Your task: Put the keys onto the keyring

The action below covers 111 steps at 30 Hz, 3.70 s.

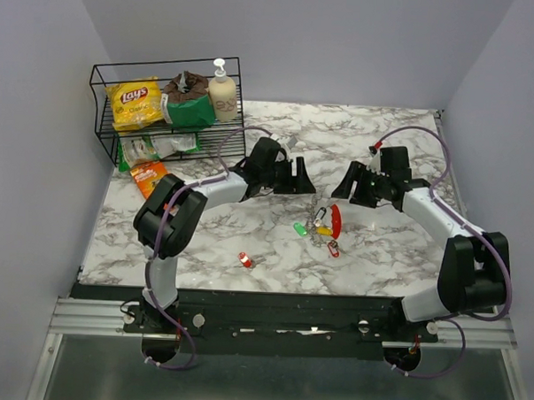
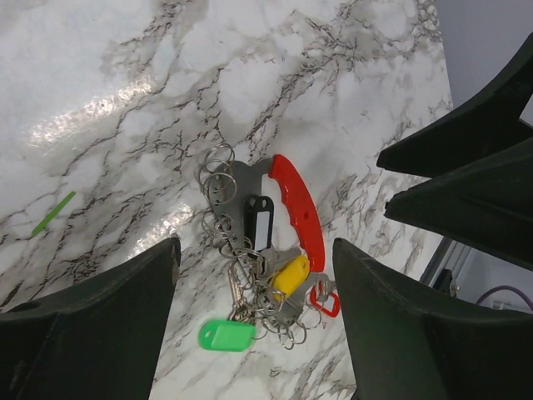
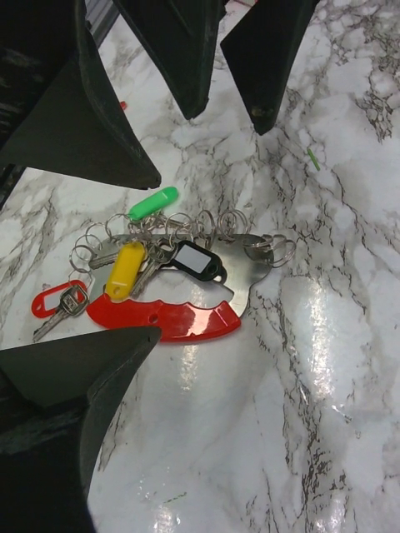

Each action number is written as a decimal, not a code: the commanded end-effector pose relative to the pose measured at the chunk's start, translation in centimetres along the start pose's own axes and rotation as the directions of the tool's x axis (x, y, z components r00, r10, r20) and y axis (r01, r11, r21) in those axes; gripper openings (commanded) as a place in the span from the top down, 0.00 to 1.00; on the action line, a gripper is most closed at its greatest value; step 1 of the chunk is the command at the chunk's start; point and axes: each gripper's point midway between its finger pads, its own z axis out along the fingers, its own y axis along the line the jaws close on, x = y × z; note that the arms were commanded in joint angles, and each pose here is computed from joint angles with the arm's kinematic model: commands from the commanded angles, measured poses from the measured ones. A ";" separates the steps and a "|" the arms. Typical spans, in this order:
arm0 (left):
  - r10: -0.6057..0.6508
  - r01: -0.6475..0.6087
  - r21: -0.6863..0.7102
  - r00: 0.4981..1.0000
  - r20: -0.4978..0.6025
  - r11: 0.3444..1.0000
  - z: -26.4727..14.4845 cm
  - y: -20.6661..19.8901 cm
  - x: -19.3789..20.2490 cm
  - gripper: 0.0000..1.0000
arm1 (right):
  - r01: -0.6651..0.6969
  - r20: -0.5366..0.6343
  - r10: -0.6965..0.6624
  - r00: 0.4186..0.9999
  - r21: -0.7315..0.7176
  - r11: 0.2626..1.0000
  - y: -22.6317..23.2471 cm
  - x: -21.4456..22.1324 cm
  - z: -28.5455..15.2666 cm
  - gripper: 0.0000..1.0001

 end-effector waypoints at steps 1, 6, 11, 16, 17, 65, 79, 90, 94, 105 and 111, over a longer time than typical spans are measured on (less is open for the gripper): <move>-0.033 0.032 -0.010 0.996 -0.078 0.999 1.1 0.4 1.6 0.24 | -0.006 -0.007 0.006 1.000 -0.033 0.999 0.3 0.1 0.3 0.25; -0.030 0.022 -0.064 0.991 -0.134 0.998 1.9 1.3 3.1 0.30 | -0.011 -0.021 0.010 1.000 -0.035 0.999 0.3 0.4 0.6 0.25; -0.033 0.010 -0.122 0.983 -0.183 0.992 1.7 2.3 4.7 0.31 | -0.012 -0.042 0.009 0.999 -0.056 0.998 0.4 0.7 0.9 0.25; -0.032 0.001 -0.158 0.980 -0.195 0.987 1.0 3.2 6.0 0.32 | 0.020 -0.059 -0.024 0.998 -0.072 0.997 0.4 1.4 1.1 0.28; -0.033 0.000 -0.164 0.980 -0.195 0.986 1.0 3.3 6.1 0.32 | 0.031 -0.052 -0.035 0.998 -0.062 0.998 0.4 1.3 1.0 0.30; -0.128 0.105 -0.180 0.985 -0.120 0.978 -2.4 6.5 4.8 0.25 | 0.366 -0.315 -0.318 0.894 0.105 0.925 2.4 8.8 5.8 0.98; -0.096 0.076 -0.171 0.989 -0.110 0.982 -2.6 6.2 4.3 0.24 | 0.447 -0.211 -0.457 0.864 -0.096 0.889 7.0 7.4 3.5 0.74; -0.094 0.078 -0.161 0.991 -0.097 0.984 -2.8 5.6 3.8 0.23 | 0.456 -0.121 -0.445 0.887 0.088 0.885 6.2 3.0 4.6 0.51; -0.085 0.069 -0.167 0.992 -0.089 0.984 -3.1 5.5 3.7 0.23 | 0.456 -0.107 -0.446 0.888 0.087 0.886 6.8 2.1 6.0 0.53; -0.084 0.071 -0.125 0.991 -0.100 0.990 -2.9 5.0 4.1 0.23 | 0.469 -0.182 -0.456 0.871 0.037 0.882 6.6 3.3 8.7 0.58; -0.023 0.017 -0.050 0.994 -0.108 0.999 -2.0 3.3 4.0 0.24 | 0.426 -0.173 -0.406 0.897 0.098 0.899 5.3 3.0 7.8 0.58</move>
